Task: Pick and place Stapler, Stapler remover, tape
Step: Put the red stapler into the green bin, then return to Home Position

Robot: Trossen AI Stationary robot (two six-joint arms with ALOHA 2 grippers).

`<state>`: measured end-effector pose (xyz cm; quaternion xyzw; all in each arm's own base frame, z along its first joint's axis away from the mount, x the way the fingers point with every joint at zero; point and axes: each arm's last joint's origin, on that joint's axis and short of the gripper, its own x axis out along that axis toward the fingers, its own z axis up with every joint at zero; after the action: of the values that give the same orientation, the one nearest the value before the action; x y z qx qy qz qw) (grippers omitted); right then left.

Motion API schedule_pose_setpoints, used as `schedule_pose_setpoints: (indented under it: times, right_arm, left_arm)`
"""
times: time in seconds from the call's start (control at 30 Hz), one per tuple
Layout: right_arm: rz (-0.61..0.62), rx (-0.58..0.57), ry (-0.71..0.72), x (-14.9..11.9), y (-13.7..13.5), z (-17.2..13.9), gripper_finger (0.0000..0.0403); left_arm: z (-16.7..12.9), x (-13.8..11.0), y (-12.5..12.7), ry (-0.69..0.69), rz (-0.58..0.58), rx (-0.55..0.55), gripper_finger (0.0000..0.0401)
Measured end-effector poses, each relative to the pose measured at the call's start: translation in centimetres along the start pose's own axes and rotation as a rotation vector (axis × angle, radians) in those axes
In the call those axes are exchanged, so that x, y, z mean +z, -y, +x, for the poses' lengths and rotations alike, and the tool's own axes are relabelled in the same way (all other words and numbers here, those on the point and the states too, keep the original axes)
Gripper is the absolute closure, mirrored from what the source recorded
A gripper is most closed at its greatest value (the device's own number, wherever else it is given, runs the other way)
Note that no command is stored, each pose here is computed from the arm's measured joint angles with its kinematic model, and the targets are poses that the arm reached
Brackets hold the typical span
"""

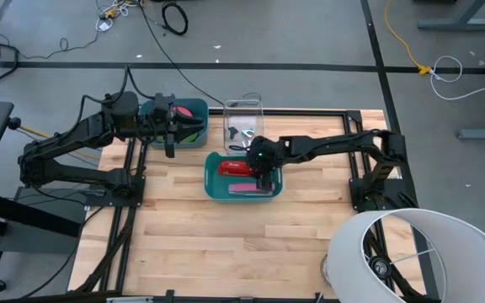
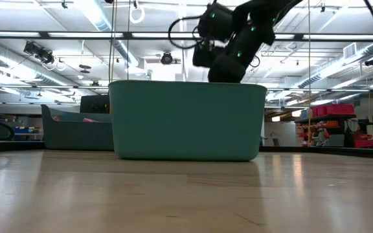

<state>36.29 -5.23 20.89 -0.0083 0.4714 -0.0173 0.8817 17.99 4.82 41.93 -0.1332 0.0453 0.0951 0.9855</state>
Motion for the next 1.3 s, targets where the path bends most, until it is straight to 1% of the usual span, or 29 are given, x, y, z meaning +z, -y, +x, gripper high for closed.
schedule_pose_setpoints:
  times: [0.2,0.43,0.7,0.87,1.03,1.3]
  right_arm:
    - [-0.001,-0.011,-0.081,-1.0,0.1,2.8,0.0223]
    - [-0.013,-0.015,-0.092,-1.1,0.1,3.2,0.0218]
    - [-0.005,-0.022,-0.096,-1.1,0.1,3.2,0.0134]
    - [0.007,-0.022,-0.098,-1.1,0.1,3.1,0.0103]
    - [0.011,-0.025,-0.054,-0.6,0.1,1.6,0.0103]
    - [0.007,-0.062,0.083,0.8,0.1,-3.1,0.0141]
  left_arm:
    - [0.0,0.0,0.0,-0.001,0.000,0.000,0.0307]
    - [0.0,0.0,0.0,-0.001,0.000,0.000,0.0307]
    - [0.0,0.0,0.0,-0.001,-0.001,0.000,0.0307]
    - [0.0,0.0,0.0,-0.001,-0.001,0.000,0.0307]
    - [0.0,0.0,0.0,0.000,-0.001,0.001,0.0307]
    - [0.0,0.0,0.0,-0.001,-0.001,0.001,0.0307]
